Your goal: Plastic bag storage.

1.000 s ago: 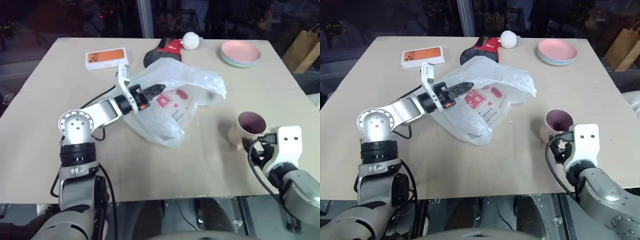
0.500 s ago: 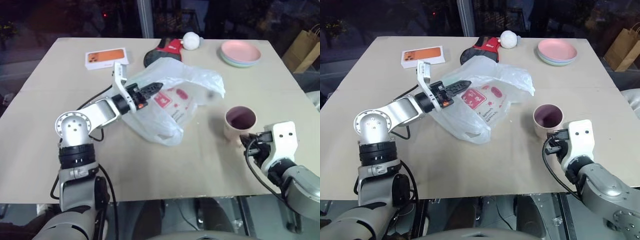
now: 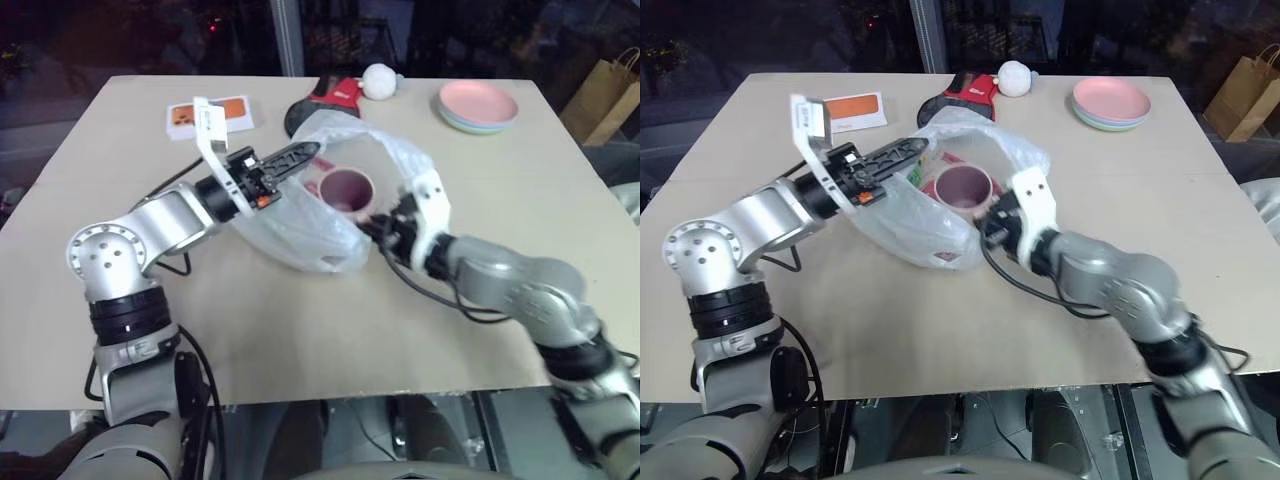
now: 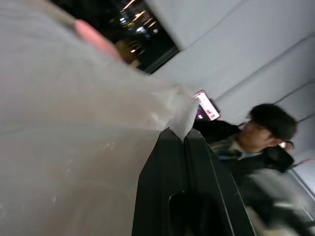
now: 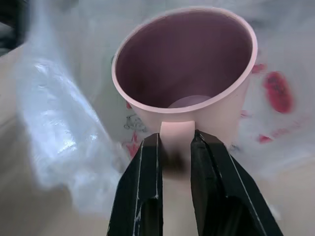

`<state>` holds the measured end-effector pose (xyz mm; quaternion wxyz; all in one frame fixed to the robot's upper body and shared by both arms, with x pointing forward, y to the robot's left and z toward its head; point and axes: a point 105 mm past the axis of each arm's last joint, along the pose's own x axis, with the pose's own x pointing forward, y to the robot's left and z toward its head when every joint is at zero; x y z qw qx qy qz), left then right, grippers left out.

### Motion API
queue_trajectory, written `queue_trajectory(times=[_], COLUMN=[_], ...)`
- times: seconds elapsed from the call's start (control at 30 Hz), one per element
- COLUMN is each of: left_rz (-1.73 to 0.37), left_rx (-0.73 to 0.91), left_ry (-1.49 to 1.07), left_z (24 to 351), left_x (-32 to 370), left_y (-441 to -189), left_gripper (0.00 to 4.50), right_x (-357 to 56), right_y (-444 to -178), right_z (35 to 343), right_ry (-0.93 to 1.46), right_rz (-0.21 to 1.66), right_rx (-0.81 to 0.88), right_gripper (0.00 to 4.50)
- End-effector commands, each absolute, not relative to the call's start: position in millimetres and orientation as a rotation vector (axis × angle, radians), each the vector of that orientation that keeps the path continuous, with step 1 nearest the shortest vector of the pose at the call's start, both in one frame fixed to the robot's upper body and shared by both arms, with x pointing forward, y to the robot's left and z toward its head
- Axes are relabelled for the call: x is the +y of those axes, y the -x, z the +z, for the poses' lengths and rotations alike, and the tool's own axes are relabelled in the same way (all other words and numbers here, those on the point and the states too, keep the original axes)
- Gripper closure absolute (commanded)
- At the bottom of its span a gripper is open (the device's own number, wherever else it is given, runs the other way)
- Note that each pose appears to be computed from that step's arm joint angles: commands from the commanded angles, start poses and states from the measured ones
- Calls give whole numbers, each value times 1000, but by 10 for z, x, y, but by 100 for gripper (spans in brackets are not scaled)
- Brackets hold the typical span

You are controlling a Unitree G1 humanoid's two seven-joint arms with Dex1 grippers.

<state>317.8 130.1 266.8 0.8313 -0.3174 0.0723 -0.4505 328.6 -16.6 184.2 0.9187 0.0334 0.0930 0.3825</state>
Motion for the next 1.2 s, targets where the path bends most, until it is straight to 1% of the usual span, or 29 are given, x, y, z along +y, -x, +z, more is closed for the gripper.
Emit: queue_trajectory(times=[0.03, 0.13, 0.2, 0.3, 0.33, 0.37, 0.4, 0.43, 0.5, 0.53, 0.57, 0.63, 0.77, 0.87, 0.97, 1.1, 1.2], left_rz=[-973, -942, -928, -895, -882, -870, -858, -845, -822, -811, -800, -784, -739, -743, -758, -760, -765], left_rx=[151, 173, 179, 177, 172, 168, 166, 166, 168, 170, 173, 174, 176, 178, 176, 163, 159], left_ry=[627, 617, 619, 623, 631, 638, 643, 646, 656, 662, 663, 661, 679, 690, 682, 665, 648], left_z=[2691, 2628, 2607, 2595, 2601, 2605, 2603, 2592, 2562, 2546, 2529, 2504, 2450, 2426, 2423, 2437, 2439], left_x=[1285, 1293, 1285, 1281, 1291, 1303, 1315, 1324, 1336, 1339, 1346, 1349, 1375, 1327, 1283, 1281, 1275], left_y=[-3016, -2971, -2955, -2974, -2986, -2997, -3008, -3016, -3029, -3035, -3049, -3054, -3184, -3231, -3243, -3279, -3296], left_gripper=[450, 450, 450, 450, 450, 450, 450, 450, 450, 450, 450, 450, 450, 450, 450, 450, 450], right_x=[-45, 102, 272, 576, 617, 630, 627, 615, 576, 550, 516, 441, 68, -101, -172, -392, -537], right_y=[-3545, -3734, -3808, -3749, -3744, -3743, -3737, -3721, -3659, -3618, -3585, -3507, -3235, -3142, -3030, -2836, -2789], right_z=[2149, 2276, 2290, 2171, 2126, 2088, 2072, 2079, 2096, 2097, 2098, 2107, 2236, 2312, 2353, 2439, 2435], right_ry=[-81, -98, -76, -8, 22, 41, 49, 49, 59, 72, 89, 107, 96, 108, 114, 132, 149], right_rz=[761, 748, 771, 901, 915, 919, 921, 921, 927, 932, 932, 930, 919, 856, 845, 819, 761], right_rx=[60, 20, 0, 6, 2, 0, -6, -19, -45, -57, -69, -87, -123, -143, -151, -178, -166], right_gripper=[422, 422, 422, 422, 321, 297, 237, 202, 102, 63, 8, 3, 3, 3, 3, 3, 3])
